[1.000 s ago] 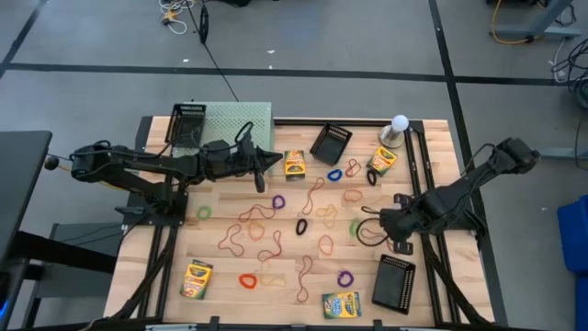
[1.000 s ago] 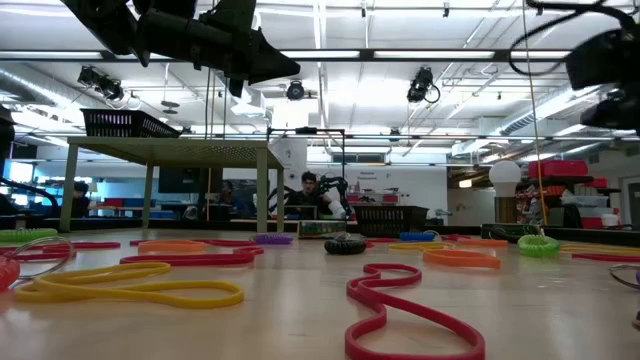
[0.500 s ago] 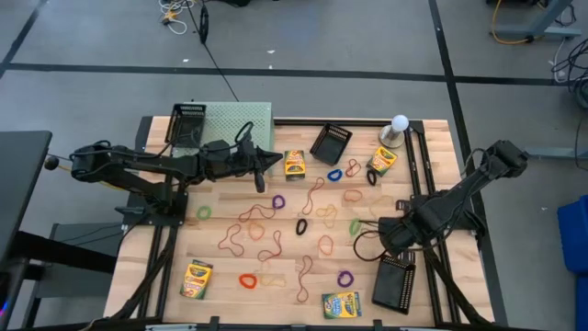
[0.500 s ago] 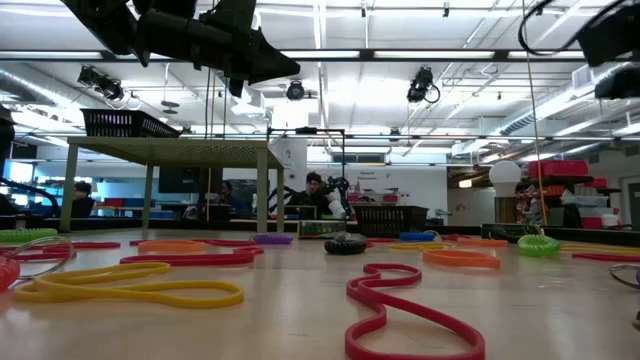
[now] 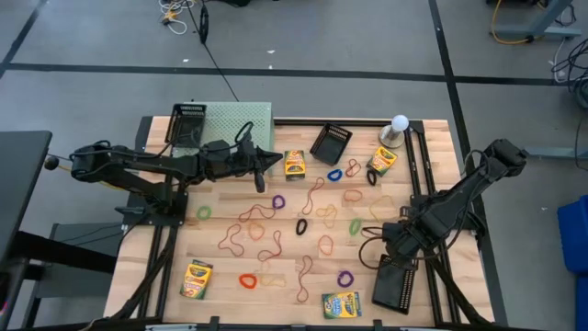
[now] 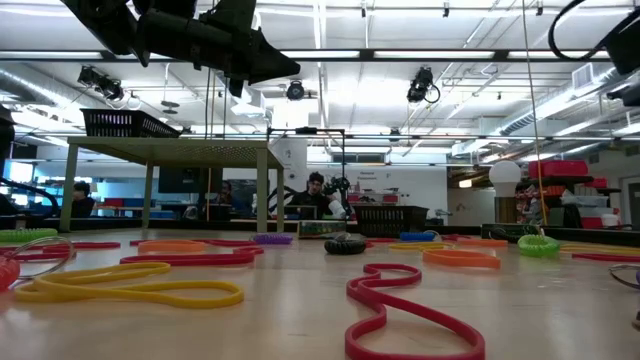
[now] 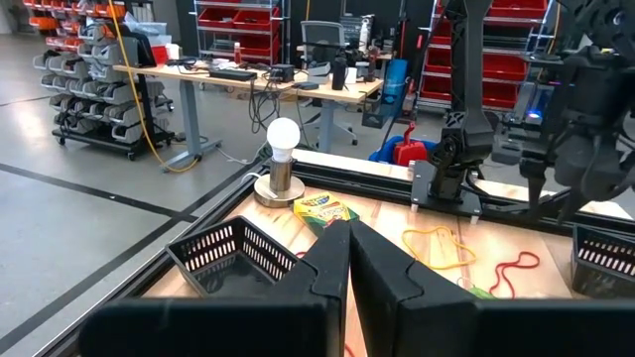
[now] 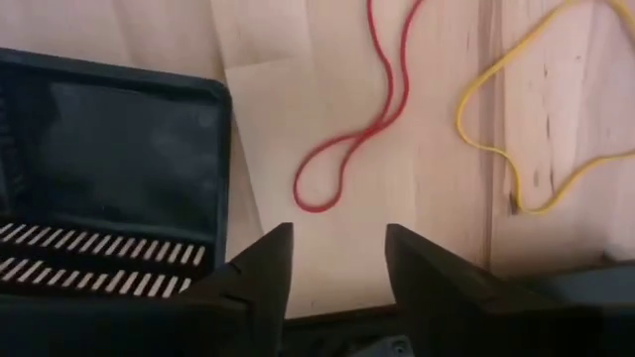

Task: Pick & Place Office Desk Supplies
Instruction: Put the black bin on the shelf

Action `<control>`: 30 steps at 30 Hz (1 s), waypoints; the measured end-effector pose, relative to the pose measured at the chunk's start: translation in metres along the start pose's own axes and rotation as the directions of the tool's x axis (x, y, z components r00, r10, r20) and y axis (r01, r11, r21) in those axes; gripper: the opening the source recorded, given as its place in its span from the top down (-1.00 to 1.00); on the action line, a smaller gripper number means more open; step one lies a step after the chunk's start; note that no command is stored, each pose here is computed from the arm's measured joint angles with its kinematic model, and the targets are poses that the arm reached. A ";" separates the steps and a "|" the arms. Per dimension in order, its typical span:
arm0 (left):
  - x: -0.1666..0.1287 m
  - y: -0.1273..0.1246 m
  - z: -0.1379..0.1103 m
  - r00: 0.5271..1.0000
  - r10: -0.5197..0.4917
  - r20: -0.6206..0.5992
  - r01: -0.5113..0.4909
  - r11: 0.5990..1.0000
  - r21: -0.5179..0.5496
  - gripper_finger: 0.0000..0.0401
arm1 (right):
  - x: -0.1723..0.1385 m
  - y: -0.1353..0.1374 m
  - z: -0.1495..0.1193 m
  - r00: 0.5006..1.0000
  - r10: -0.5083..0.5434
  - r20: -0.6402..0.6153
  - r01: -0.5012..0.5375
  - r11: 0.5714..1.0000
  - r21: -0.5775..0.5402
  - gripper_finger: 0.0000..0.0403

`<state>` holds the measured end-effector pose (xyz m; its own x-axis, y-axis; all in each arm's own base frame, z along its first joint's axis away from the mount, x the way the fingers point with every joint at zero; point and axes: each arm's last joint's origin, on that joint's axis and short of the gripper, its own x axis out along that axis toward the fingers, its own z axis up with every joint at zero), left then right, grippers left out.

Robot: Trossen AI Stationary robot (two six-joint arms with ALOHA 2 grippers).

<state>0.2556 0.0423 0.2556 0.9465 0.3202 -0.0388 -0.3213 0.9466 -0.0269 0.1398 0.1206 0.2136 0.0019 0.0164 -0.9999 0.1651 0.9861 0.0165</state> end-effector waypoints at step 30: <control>0.000 0.000 0.000 1.000 0.000 0.000 0.000 1.000 0.000 0.89 | 0.057 0.005 -0.002 0.966 0.257 0.031 -0.258 0.966 0.010 0.38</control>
<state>0.2556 0.0423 0.2556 0.9466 0.3200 -0.0388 -0.3211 0.9467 -0.0266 0.1385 0.1272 0.1570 0.0745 0.2646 -0.9615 0.1692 0.9468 0.2736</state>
